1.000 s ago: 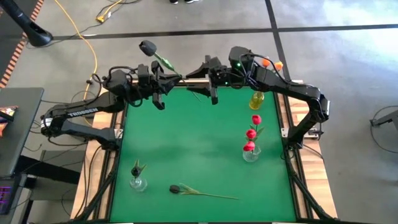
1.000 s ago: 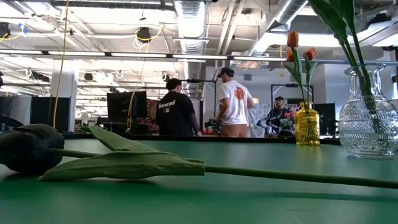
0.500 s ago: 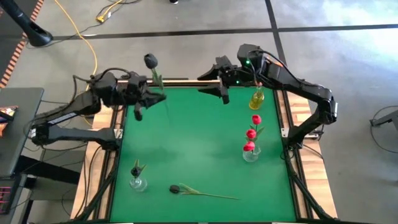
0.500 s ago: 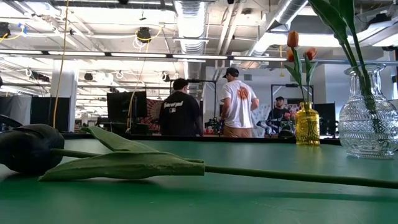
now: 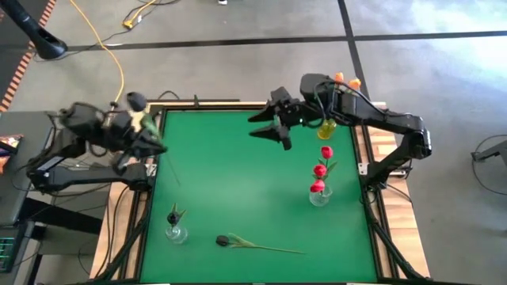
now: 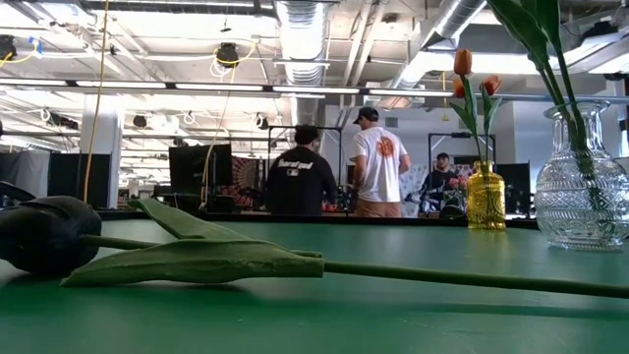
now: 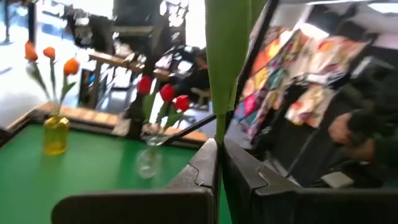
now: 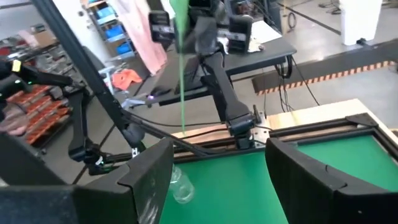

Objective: Sort flowers into vase by color
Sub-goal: Put the top black tulip into the bottom transparent flower vase

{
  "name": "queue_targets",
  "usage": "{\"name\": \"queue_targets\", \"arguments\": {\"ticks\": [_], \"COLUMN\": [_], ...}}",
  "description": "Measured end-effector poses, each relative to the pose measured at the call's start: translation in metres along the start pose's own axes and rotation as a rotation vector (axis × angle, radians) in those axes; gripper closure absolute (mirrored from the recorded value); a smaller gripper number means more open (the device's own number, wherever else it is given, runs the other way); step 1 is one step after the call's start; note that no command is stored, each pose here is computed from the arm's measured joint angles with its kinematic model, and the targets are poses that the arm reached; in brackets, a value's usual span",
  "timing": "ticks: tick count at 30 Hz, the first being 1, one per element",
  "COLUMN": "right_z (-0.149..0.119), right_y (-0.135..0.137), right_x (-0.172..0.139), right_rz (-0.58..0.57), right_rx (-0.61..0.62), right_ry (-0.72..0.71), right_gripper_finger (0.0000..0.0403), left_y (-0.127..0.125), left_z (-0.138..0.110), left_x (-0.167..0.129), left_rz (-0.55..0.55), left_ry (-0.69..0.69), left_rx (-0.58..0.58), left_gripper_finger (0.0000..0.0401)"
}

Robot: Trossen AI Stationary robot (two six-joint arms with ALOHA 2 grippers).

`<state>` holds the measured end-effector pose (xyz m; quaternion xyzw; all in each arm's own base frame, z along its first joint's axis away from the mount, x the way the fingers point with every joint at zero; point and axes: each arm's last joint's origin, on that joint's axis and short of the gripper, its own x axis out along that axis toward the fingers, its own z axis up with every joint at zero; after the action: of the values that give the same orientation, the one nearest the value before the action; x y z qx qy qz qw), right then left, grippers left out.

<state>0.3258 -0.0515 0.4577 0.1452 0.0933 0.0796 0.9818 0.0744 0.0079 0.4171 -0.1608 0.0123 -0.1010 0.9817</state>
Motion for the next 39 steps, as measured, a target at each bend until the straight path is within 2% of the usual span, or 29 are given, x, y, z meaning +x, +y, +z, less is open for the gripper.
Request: {"name": "queue_targets", "arguments": {"ticks": [6, 11, 17, 23, 29, 35, 39], "right_z": [-0.006, -0.011, -0.016, -0.019, -0.019, -0.02, -0.02], "right_y": [0.024, 0.042, 0.059, 0.068, 0.067, 0.064, 0.064], "right_x": [0.009, 0.014, 0.017, 0.018, 0.018, 0.018, 0.018], "right_rz": [-0.099, -0.161, -0.156, -0.154, -0.156, -0.167, -0.166], "right_rx": [0.027, 0.051, 0.068, 0.062, 0.062, 0.065, 0.073], "right_ry": [-0.023, -0.04, -0.039, -0.035, -0.035, -0.027, -0.027], "right_gripper_finger": [0.0121, 0.0121, 0.0121, 0.0121, 0.0121, 0.0121, 0.0121], "left_y": [-0.003, 0.002, -0.006, -0.014, -0.011, -0.007, -0.007], "left_z": [-0.018, -0.041, -0.046, -0.055, -0.078, -0.106, -0.116], "left_x": [-0.007, 0.007, 0.004, -0.002, 0.004, 0.014, 0.017], "left_rz": [-0.085, -0.257, -0.418, -0.538, -0.558, -0.615, -0.616], "left_ry": [0.027, 0.036, -0.056, -0.021, 0.062, 0.171, 0.183], "left_rx": [-0.032, -0.068, -0.03, -0.021, 0.02, -0.035, -0.001], "left_gripper_finger": [0.0401, 0.0401, 0.0401, 0.0401, 0.0401, 0.0401, 0.0401]}}
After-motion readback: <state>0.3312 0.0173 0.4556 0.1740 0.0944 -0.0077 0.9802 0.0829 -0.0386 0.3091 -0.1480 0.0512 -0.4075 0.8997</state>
